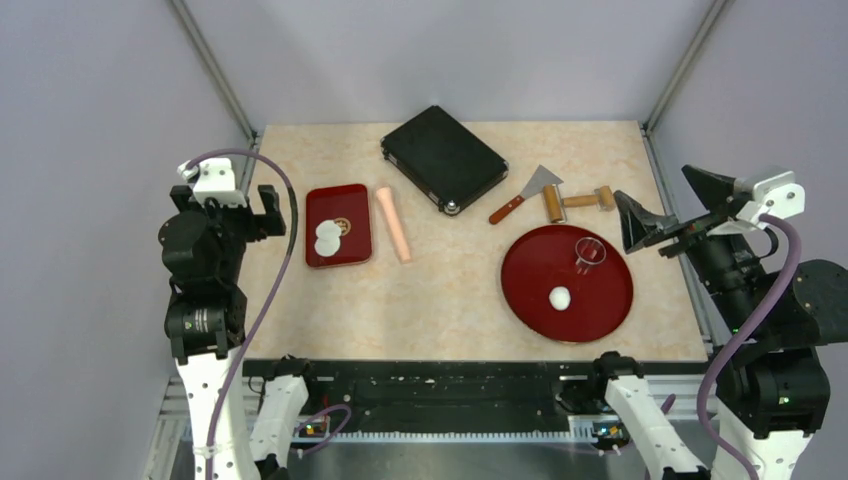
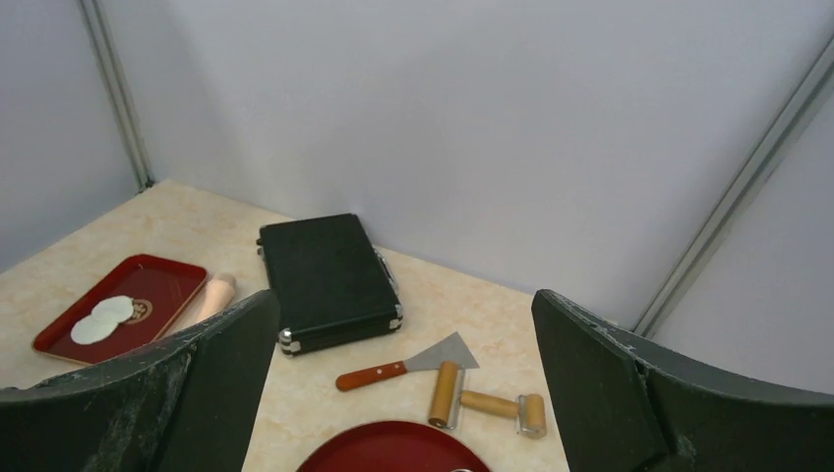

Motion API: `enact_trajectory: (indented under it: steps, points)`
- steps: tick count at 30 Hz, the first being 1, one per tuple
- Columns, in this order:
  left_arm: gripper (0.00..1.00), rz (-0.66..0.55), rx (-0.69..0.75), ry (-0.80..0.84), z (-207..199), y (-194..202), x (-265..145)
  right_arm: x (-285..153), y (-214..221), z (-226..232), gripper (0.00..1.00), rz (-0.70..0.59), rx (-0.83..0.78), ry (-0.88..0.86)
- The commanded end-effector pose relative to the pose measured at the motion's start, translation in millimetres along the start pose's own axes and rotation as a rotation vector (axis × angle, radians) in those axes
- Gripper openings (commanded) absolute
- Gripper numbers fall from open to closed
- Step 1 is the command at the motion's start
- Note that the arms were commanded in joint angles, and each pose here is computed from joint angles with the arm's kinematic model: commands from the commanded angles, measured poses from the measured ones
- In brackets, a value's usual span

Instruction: Roll out the dumpling wrappers from the dough

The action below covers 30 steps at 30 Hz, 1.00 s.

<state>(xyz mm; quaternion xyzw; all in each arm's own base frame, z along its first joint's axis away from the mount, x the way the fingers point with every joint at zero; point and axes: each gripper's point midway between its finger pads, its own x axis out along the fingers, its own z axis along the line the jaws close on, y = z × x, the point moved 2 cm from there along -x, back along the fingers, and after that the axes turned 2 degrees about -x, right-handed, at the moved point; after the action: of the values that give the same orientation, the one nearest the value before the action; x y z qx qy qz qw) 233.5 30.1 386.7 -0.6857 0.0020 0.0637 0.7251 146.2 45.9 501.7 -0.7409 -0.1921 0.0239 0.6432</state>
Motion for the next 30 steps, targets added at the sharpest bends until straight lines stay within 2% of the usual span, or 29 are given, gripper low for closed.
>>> enact_trajectory:
  steps: [1,6,10,15,18,24,30]
  points:
    - [0.99,-0.054,-0.005,0.033,-3.9,-17.1,4.4,8.2,2.3,8.1,0.99,0.009,-0.012,-0.071]
    - [0.99,0.0,0.028,0.137,-17.3,-3.4,14.9,21.6,38.5,32.6,0.99,0.089,-0.121,-0.299]
    - [0.99,0.019,0.062,0.217,-28.4,12.8,19.4,36.3,108.5,42.1,0.99,0.232,-0.085,-0.387]
    - [0.99,0.031,0.107,0.239,-29.9,18.7,17.5,48.9,197.3,56.3,0.95,0.422,0.05,-0.454]
    - [0.99,0.082,0.142,0.288,-35.2,34.6,14.4,48.3,242.0,68.8,0.94,0.552,0.065,-0.486]
    - [0.99,0.161,0.099,0.312,-40.5,81.4,28.5,43.4,309.8,112.6,0.93,0.748,-0.067,-0.586]
    - [0.99,0.144,0.105,0.288,-37.5,80.5,25.7,30.8,370.5,137.5,0.87,0.949,-0.184,-0.699]
